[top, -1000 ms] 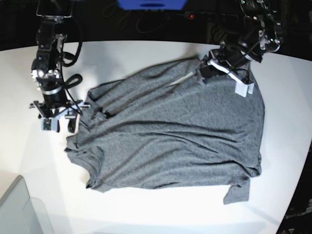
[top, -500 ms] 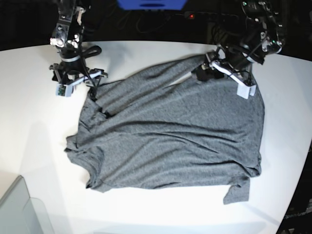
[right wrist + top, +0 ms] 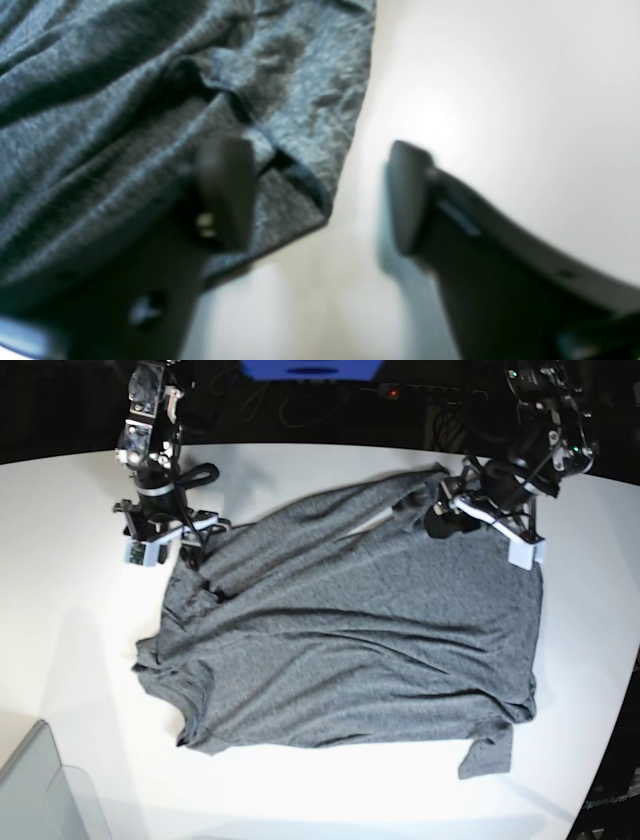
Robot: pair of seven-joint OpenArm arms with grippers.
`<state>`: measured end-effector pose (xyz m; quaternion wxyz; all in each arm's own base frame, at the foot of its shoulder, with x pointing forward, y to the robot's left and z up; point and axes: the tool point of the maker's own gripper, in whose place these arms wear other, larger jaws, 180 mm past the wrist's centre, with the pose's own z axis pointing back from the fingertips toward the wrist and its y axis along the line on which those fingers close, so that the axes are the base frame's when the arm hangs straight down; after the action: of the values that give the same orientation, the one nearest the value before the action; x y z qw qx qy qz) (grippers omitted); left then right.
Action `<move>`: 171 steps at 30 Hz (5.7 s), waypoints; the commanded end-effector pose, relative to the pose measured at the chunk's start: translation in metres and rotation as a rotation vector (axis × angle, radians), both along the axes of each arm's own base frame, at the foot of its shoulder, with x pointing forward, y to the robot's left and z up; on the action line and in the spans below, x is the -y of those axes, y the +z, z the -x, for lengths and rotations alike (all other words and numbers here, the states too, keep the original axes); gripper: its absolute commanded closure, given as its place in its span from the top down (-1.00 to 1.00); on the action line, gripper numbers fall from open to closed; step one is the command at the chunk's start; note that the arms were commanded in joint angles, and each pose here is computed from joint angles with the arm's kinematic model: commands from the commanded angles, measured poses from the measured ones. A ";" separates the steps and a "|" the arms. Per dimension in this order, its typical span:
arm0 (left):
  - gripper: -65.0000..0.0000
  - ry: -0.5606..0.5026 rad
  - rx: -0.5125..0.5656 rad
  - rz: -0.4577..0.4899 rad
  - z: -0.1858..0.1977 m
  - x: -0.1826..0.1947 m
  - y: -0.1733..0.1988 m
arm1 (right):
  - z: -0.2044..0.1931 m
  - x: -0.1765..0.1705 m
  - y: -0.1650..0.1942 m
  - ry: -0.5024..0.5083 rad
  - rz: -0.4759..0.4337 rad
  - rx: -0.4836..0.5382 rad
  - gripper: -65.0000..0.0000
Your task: Layout the t-shirt on the table in an organized manner, then fold the t-shirt properly
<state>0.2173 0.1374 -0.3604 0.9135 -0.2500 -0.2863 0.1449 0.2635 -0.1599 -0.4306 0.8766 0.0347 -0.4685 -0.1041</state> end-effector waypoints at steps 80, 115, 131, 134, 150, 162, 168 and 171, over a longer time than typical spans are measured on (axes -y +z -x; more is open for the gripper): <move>0.62 -0.264 -0.171 -0.092 0.035 0.080 -0.064 | -0.078 -0.069 0.098 0.337 0.102 0.196 0.09; -0.99 0.271 0.317 0.167 -0.055 -0.085 0.091 | -0.048 -0.027 0.035 0.244 0.101 0.014 0.09; -0.99 0.298 0.031 0.295 0.040 -0.075 0.040 | -0.078 -0.017 0.038 0.236 0.119 0.031 0.10; -0.99 0.288 -0.019 0.292 0.054 -0.073 0.033 | -0.081 -0.015 0.043 0.232 0.124 0.042 0.10; -0.99 0.419 0.205 0.202 0.015 -0.138 0.080 | -0.107 -0.029 0.025 0.249 0.083 0.000 0.10; -0.98 0.559 0.061 0.321 0.017 -0.166 0.018 | -0.095 0.012 -0.017 0.205 0.126 0.011 0.10; -0.98 0.480 0.009 0.346 0.028 -0.149 0.021 | -0.096 0.048 -0.009 0.119 0.144 0.031 0.10; -0.98 0.468 0.007 0.356 0.036 -0.144 0.024 | -0.094 0.067 -0.006 0.079 0.154 0.034 0.10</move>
<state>0.1738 0.2803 -0.3509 0.8088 -0.3159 -0.2910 0.4018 0.3613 -0.2169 -0.4324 0.8625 0.0002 -0.5053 -0.0282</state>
